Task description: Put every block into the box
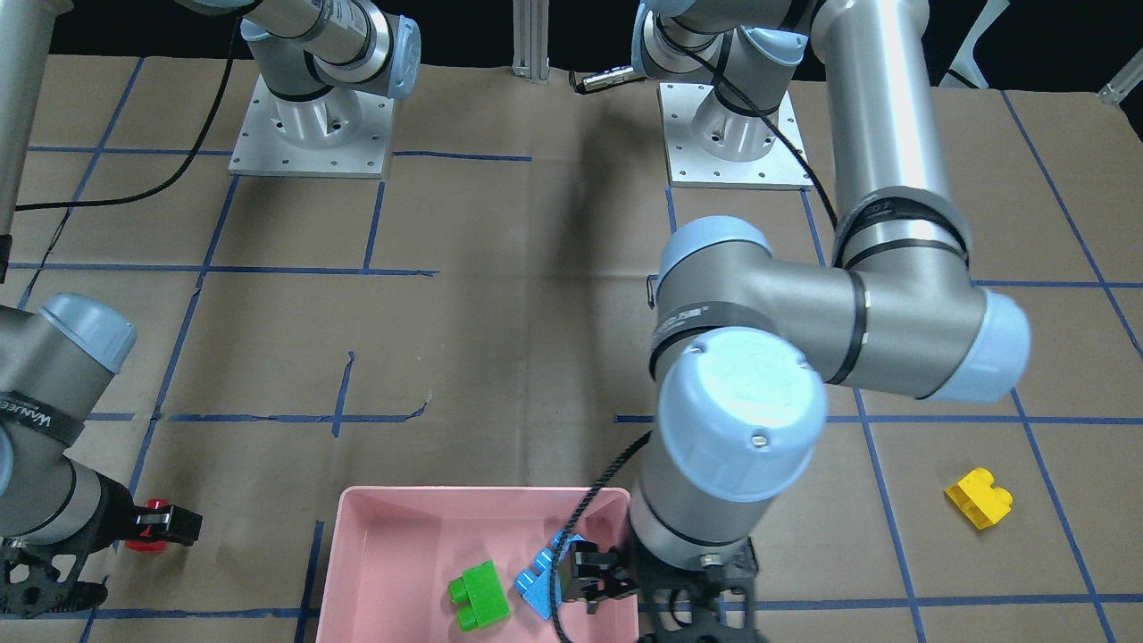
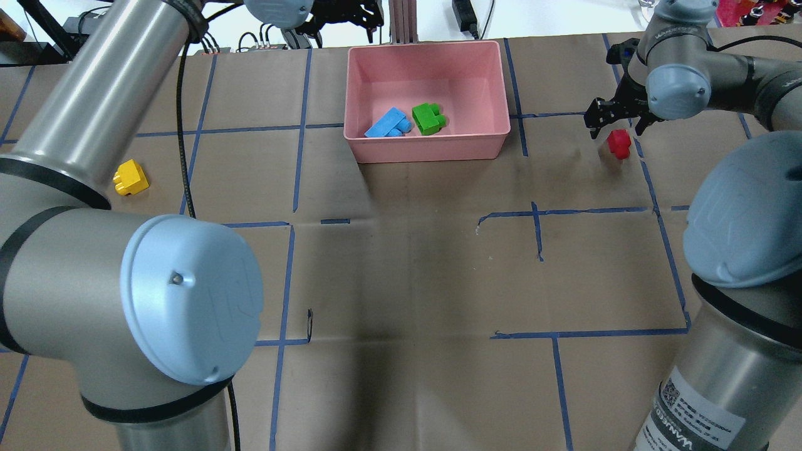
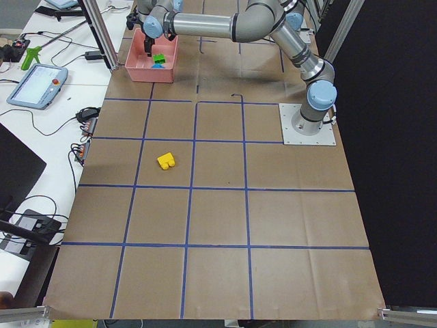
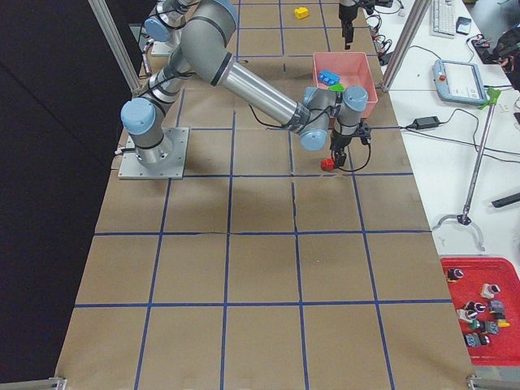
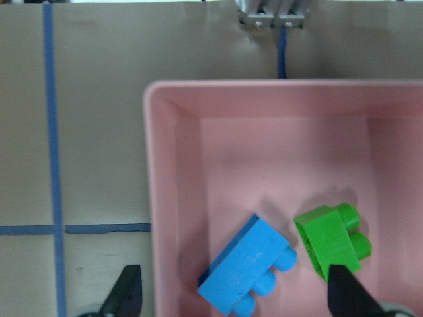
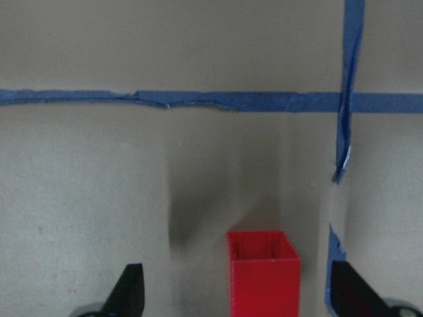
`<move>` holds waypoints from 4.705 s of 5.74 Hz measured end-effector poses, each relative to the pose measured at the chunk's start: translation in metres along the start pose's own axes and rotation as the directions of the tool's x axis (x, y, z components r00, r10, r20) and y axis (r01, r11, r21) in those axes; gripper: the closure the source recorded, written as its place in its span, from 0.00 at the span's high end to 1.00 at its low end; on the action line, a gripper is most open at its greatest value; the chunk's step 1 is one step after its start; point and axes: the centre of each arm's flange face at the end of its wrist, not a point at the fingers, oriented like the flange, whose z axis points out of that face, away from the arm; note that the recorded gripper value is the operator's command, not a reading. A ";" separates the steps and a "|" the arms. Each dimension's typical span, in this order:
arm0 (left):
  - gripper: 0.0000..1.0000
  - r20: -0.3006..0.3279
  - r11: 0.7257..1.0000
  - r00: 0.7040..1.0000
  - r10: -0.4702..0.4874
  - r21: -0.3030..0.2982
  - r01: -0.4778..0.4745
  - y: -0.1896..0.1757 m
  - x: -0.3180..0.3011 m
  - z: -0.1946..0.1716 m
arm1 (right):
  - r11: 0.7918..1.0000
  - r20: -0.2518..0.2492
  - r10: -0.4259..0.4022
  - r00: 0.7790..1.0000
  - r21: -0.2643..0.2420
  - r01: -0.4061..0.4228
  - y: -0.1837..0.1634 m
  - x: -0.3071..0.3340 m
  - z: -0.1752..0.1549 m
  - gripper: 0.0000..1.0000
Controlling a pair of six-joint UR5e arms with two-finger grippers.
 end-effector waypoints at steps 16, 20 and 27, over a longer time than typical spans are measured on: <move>1.00 0.157 0.709 0.713 -0.684 -0.090 0.700 0.106 -0.473 0.162 | 0.873 0.316 -0.406 0.858 0.413 0.261 -0.066 -0.275 -0.147 1.00; 0.50 0.165 0.716 0.726 -0.668 -0.125 0.687 0.119 -0.472 0.182 | 0.896 0.329 -0.386 0.862 0.358 0.265 -0.062 -0.276 -0.141 1.00; 0.08 0.131 0.810 0.816 -0.562 -0.113 0.576 0.077 -0.433 0.073 | 0.967 0.192 -0.248 0.949 0.112 0.230 -0.017 -0.197 -0.211 1.00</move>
